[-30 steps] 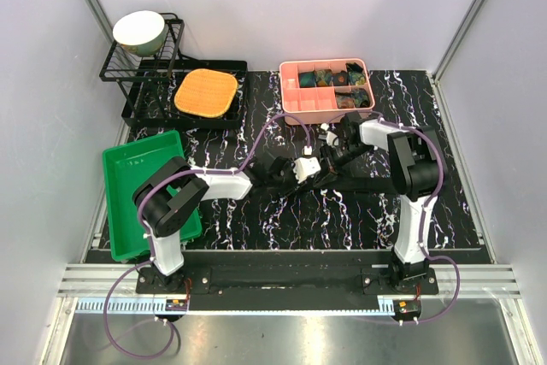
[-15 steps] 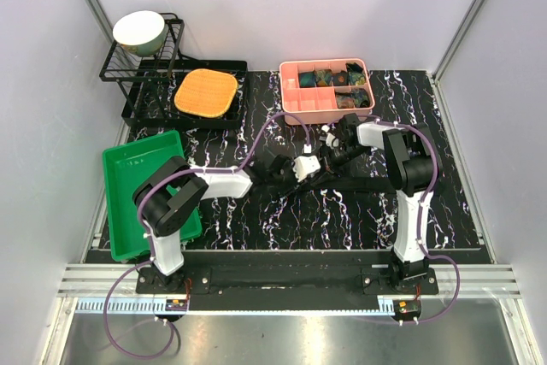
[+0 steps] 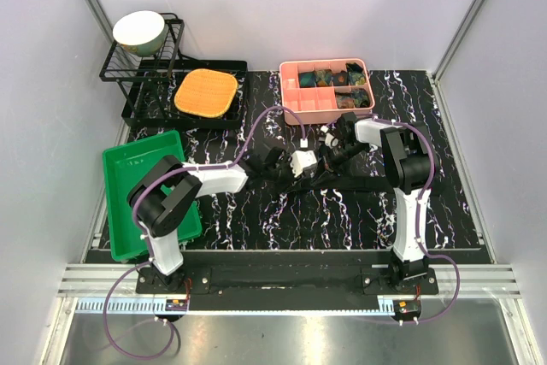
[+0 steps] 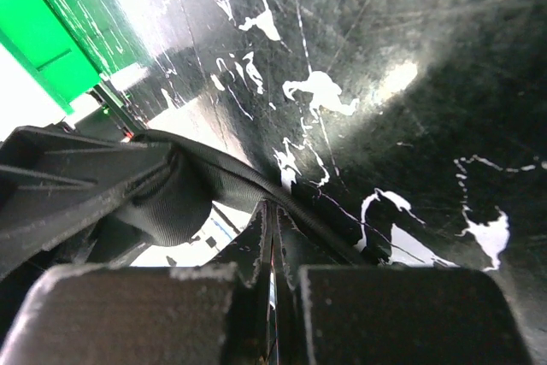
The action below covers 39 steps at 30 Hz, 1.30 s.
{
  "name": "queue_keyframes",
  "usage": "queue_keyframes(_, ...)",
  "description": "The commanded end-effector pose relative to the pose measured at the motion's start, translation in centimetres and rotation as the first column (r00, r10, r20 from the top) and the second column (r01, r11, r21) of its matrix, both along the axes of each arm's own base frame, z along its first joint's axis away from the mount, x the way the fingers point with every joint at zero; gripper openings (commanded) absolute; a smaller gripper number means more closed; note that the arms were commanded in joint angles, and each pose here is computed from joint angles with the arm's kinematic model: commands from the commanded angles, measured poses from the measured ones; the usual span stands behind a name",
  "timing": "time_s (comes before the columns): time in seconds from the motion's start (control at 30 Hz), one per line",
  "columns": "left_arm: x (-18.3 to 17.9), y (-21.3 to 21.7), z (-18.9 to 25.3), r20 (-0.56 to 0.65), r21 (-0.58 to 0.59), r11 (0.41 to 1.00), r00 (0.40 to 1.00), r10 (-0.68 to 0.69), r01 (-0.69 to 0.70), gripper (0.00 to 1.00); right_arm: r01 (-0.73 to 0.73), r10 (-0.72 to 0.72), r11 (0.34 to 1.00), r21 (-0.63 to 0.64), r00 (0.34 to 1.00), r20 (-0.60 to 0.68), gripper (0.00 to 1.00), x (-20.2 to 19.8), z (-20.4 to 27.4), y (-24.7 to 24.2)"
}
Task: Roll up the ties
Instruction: Roll the tie at the center of the board.
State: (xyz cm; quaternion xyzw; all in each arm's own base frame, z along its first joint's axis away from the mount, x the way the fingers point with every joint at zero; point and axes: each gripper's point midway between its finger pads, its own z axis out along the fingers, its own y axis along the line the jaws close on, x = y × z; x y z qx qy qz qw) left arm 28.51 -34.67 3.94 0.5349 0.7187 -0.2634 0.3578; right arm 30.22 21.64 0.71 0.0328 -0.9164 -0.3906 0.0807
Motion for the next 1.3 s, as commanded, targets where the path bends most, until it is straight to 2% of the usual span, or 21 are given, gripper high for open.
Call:
queue_keyframes(0.0,-1.3,0.3,1.0,0.017,0.01,0.992,0.991,-0.129,0.129,0.12,-0.049,0.059,0.964,-0.26,0.998,0.033,0.0,-0.1,-5.7,-3.7)
queue_keyframes(0.23,-1.5,3.3,-4.2,-0.083,0.247,0.96,0.99,-0.117,0.134,0.11,-0.053,0.063,0.967,-0.249,0.997,0.033,0.0,-0.3,-5.6,-3.6)
queue_keyframes(0.37,-1.4,3.5,-5.3,-0.116,0.294,0.947,0.989,-0.096,0.126,0.12,-0.059,0.069,0.975,-0.212,0.997,0.043,0.01,-0.2,-4.7,-3.1)
queue_keyframes(0.43,-1.2,3.3,-5.3,-0.118,0.316,0.941,0.989,-0.086,0.119,0.13,-0.052,0.062,0.987,-0.155,0.996,0.062,0.04,0.1,-3.0,-2.3)
queue_keyframes(0.5,-1.3,3.2,-5.7,-0.132,0.326,0.938,0.988,-0.08,0.119,0.14,-0.052,0.059,0.994,-0.094,0.996,0.073,0.09,0.2,-1.2,-1.6)
queue_keyframes(0.53,-1.1,3.3,-5.7,-0.128,0.331,0.937,0.989,-0.072,0.111,0.14,-0.047,0.05,0.998,-0.037,0.994,0.098,0.17,0.5,0.6,-0.9)
queue_keyframes(0.6,-1.2,3.2,-5.8,-0.133,0.336,0.935,0.988,-0.074,0.115,0.15,-0.038,0.036,0.999,0.023,0.994,0.107,0.24,0.5,2.4,-0.2)
queue_keyframes(0.67,-1.2,3.2,-5.9,-0.134,0.344,0.932,0.988,-0.073,0.115,0.16,-0.02,0.01,0.996,0.091,0.994,0.107,0.35,0.6,4.2,0.6)
queue_keyframes(0.77,-1.3,3.2,-6.1,-0.135,0.348,0.931,0.988,-0.069,0.113,0.16,0.004,-0.018,0.988,0.155,0.996,0.086,0.4,0.4,5.2,1.4)
queue_keyframes(0.93,-1.3,3.2,-6.2,-0.143,0.347,0.931,0.988,-0.062,0.109,0.17,0.02,-0.032,0.976,0.215,0.998,0.052,0.41,-0.2,5.0,2.4)
queue_keyframes(1.27,-1.7,3.1,-6.5,-0.164,0.343,0.933,0.985,-0.053,0.107,0.19,0.015,-0.038,0.966,0.257,0.996,0.082,0.4,0.3,2.9,3.2)
